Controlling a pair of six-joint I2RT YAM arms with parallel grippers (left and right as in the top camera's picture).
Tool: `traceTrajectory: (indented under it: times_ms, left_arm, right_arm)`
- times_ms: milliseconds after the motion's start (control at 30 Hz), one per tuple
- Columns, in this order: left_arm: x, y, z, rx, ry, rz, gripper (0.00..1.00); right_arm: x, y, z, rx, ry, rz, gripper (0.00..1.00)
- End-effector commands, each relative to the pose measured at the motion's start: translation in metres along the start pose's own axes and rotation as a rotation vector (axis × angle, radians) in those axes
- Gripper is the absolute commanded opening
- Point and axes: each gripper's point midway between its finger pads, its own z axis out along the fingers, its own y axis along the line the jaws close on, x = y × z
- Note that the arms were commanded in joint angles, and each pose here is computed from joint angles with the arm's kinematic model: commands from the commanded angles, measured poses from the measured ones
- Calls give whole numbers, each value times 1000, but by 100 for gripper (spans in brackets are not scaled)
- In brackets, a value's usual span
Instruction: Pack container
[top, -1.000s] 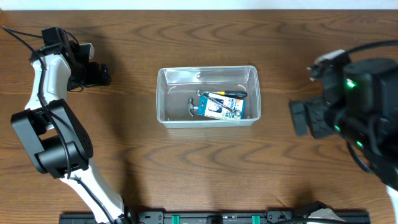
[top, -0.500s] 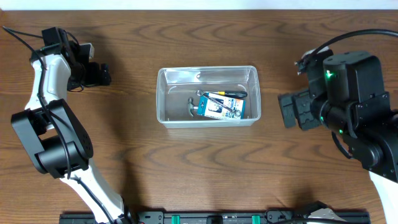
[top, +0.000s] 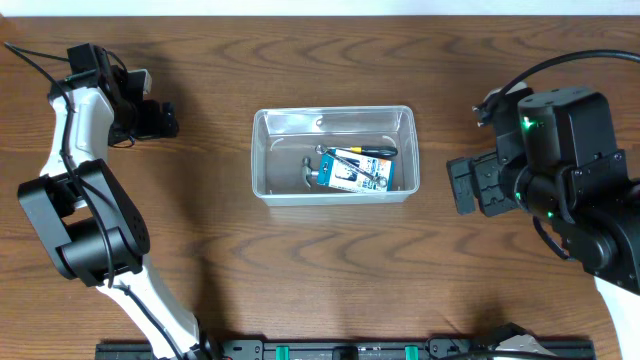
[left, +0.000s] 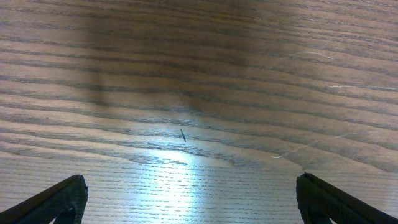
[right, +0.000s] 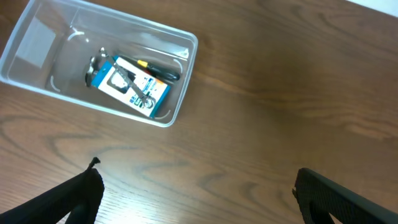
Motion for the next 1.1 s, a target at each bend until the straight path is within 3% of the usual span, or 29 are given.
traceTrajectory:
  times_ms: [0, 367, 533, 867, 1067]
  left_arm:
    - [3, 1, 3, -7, 10, 5, 98]
    - [3, 1, 3, -7, 10, 5, 98]
    - [3, 1, 3, -7, 10, 5, 98]
    - [3, 1, 3, -7, 10, 5, 98]
    - [3, 1, 3, -7, 10, 5, 98]
  right_arm:
    - [3, -13, -14, 54, -45, 105, 99]
    - [26, -60, -75, 178, -228, 254, 99]
    - [32, -72, -85, 236, -350, 220, 99]
    - [57, -73, -57, 271, -629, 224, 99]
    - [76, -83, -28, 329, -708, 267, 99]
